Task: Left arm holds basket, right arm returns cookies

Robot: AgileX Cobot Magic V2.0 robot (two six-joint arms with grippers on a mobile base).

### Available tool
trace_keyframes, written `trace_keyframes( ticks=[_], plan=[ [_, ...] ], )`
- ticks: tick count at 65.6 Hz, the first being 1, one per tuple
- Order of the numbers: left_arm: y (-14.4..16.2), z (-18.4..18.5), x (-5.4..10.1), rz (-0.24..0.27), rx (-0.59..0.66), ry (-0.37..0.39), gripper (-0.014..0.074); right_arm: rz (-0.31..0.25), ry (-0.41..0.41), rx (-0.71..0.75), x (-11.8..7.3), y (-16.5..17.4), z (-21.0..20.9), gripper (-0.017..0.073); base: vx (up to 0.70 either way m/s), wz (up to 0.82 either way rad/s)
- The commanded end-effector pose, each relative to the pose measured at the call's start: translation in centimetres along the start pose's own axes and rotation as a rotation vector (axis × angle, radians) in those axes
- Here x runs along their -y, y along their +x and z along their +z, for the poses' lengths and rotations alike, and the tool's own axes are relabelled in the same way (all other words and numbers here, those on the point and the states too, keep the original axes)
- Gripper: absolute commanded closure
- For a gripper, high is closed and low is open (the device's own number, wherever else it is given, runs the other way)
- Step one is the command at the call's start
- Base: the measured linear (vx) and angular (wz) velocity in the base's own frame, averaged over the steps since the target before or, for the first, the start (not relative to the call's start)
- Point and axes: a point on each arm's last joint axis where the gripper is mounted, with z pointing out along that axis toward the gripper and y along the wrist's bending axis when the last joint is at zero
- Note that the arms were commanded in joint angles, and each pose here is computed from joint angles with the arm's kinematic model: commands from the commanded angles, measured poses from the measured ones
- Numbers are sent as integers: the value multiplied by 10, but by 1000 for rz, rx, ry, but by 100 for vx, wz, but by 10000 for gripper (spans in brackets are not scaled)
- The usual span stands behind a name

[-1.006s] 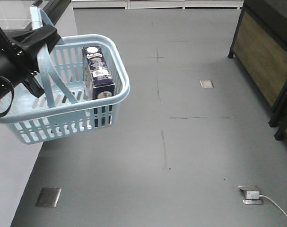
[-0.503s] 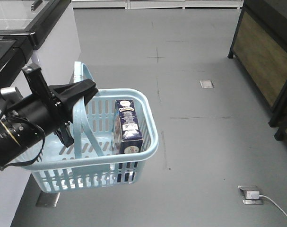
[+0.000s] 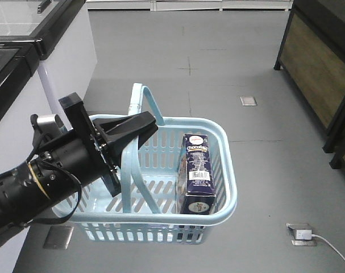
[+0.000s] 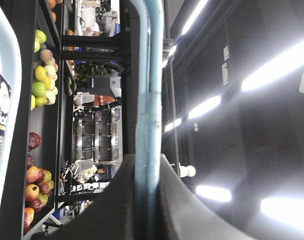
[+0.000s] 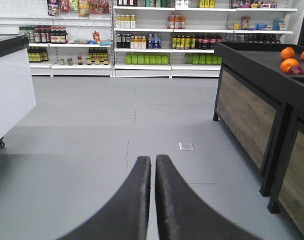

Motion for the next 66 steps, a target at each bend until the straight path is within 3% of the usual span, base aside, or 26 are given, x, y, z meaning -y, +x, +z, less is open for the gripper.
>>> trace_keyframes(
  ticks=[1, 17, 26, 35, 66],
  plan=[
    [12, 1, 31, 2, -26, 209, 597, -14, -6, 69, -1, -1, 0, 566, 0, 0],
    [30, 6, 25, 0, -27, 193, 597, -15, -6, 69, -1, -1, 0, 566, 0, 0],
    [35, -2, 13, -59, -6, 191, 597, -15, -6, 69, -1, -1, 0, 566, 0, 0],
    [40, -12, 3, -71, 20, 224, 597, -14, -6, 69, -1, -1, 0, 566, 0, 0],
    [60, -12, 4, -93, -30, 265, 597, -14, -6, 69, -1, -1, 0, 566, 0, 0]
  ],
)
